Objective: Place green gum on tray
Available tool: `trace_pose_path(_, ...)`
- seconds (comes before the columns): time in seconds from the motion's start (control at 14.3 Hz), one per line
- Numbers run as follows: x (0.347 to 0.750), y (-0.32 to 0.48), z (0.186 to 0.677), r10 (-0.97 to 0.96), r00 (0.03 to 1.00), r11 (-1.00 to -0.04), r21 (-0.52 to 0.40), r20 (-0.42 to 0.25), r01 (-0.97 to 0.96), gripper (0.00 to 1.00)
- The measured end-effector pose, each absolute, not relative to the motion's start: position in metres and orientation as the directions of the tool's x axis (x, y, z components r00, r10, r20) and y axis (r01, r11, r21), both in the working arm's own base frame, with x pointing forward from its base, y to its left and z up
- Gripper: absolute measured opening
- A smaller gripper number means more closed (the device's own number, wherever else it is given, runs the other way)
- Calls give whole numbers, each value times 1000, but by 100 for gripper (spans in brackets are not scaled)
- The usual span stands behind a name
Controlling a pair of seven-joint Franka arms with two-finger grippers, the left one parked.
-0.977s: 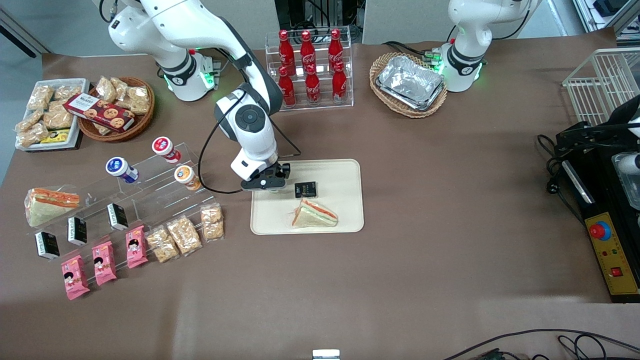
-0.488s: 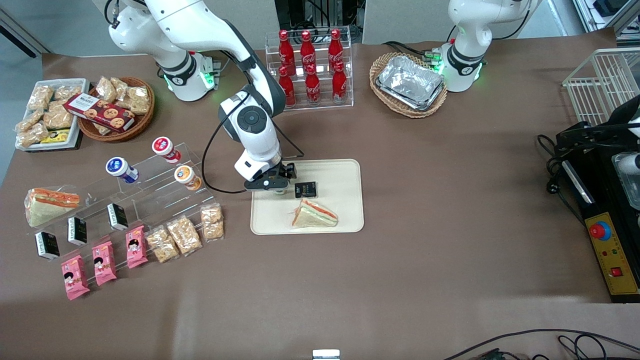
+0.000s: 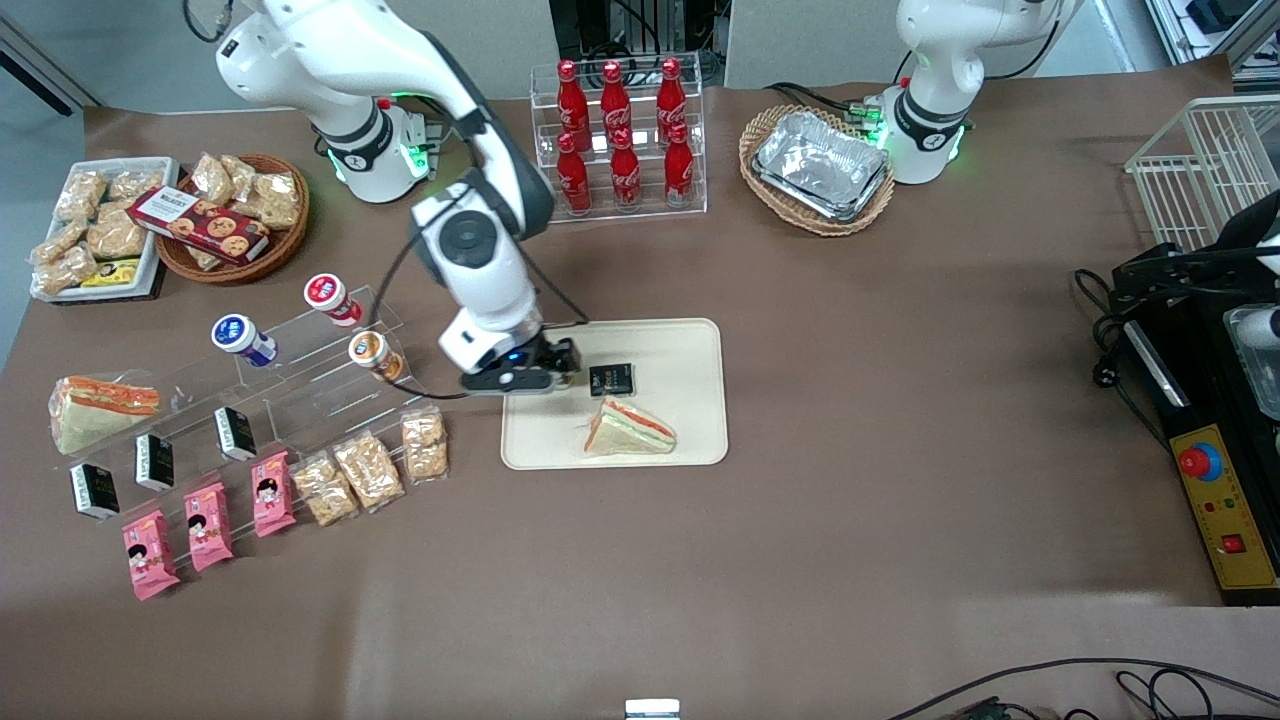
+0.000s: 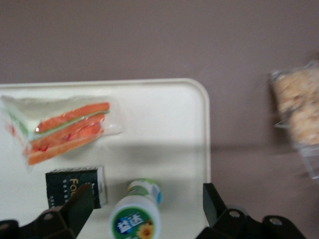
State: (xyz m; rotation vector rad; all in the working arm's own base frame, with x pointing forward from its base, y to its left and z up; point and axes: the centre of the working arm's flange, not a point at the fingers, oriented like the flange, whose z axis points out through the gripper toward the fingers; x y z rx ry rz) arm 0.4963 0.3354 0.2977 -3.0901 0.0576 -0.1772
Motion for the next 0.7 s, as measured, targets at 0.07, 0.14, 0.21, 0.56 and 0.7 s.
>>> trace_pose_path(0.07,508,315,315,-33,994,-998,-52,108,-28,98)
trace_pose_path(0.14,519,290,335,-28,995,-998,-56,100,-23,98)
trace_pose_path(0.21,529,264,356,-24,995,-998,-62,92,-18,99)
trace_pose_path(0.56,542,161,451,-84,992,-990,-119,91,-73,100)
trace_pose_path(0.7,539,127,484,-130,988,-983,-139,87,-117,100)
